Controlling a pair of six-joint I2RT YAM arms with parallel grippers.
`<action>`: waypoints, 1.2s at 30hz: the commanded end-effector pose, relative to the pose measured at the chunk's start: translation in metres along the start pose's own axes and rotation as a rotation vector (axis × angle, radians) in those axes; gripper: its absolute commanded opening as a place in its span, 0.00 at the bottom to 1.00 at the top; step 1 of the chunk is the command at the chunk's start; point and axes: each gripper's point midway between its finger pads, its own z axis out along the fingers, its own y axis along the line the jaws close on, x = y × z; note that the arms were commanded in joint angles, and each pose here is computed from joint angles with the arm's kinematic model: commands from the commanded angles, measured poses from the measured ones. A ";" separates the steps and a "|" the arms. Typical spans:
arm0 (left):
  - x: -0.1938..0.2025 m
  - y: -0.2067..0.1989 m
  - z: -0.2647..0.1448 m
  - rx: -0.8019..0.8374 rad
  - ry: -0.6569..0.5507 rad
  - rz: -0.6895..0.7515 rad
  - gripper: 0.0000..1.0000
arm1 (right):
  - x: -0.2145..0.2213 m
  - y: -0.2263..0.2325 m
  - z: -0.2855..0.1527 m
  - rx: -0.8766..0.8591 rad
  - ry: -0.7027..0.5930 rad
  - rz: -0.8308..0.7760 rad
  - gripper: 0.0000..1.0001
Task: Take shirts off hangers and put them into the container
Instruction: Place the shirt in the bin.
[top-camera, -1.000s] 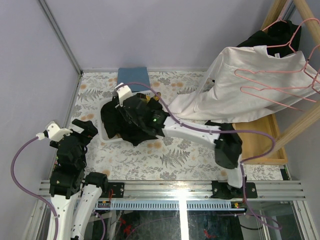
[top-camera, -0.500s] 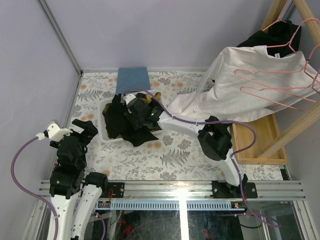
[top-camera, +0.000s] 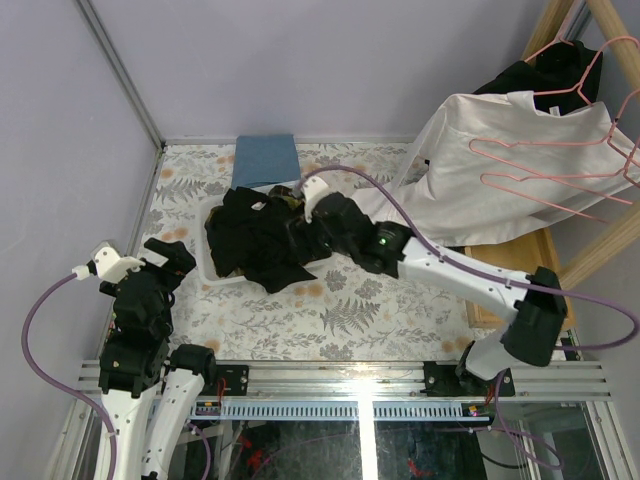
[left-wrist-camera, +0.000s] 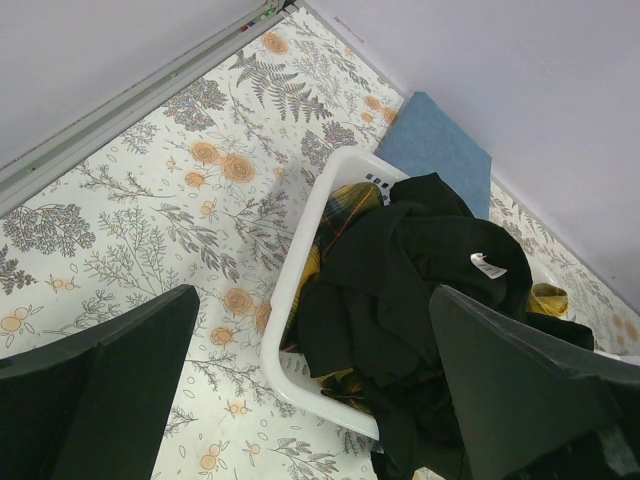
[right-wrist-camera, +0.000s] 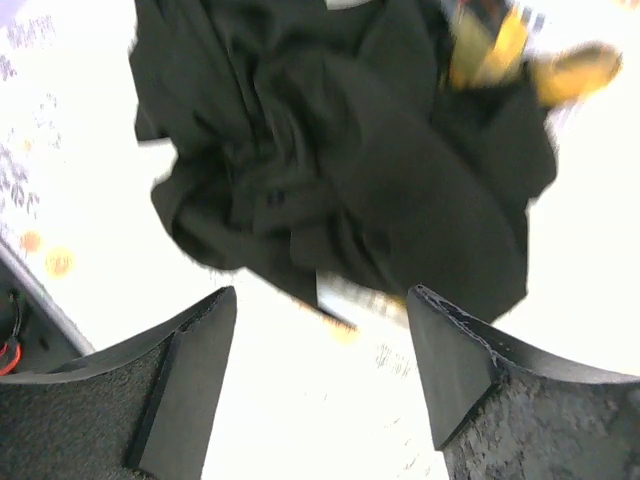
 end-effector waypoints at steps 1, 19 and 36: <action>-0.006 -0.003 0.000 0.011 -0.017 0.000 1.00 | 0.052 0.006 -0.010 -0.054 0.032 0.174 0.75; -0.004 -0.003 0.001 0.007 -0.008 0.007 1.00 | 0.116 0.021 0.045 -0.093 -0.057 0.277 0.86; -0.003 -0.003 0.002 0.009 -0.006 0.009 1.00 | 0.110 0.028 0.052 -0.122 -0.093 0.272 0.10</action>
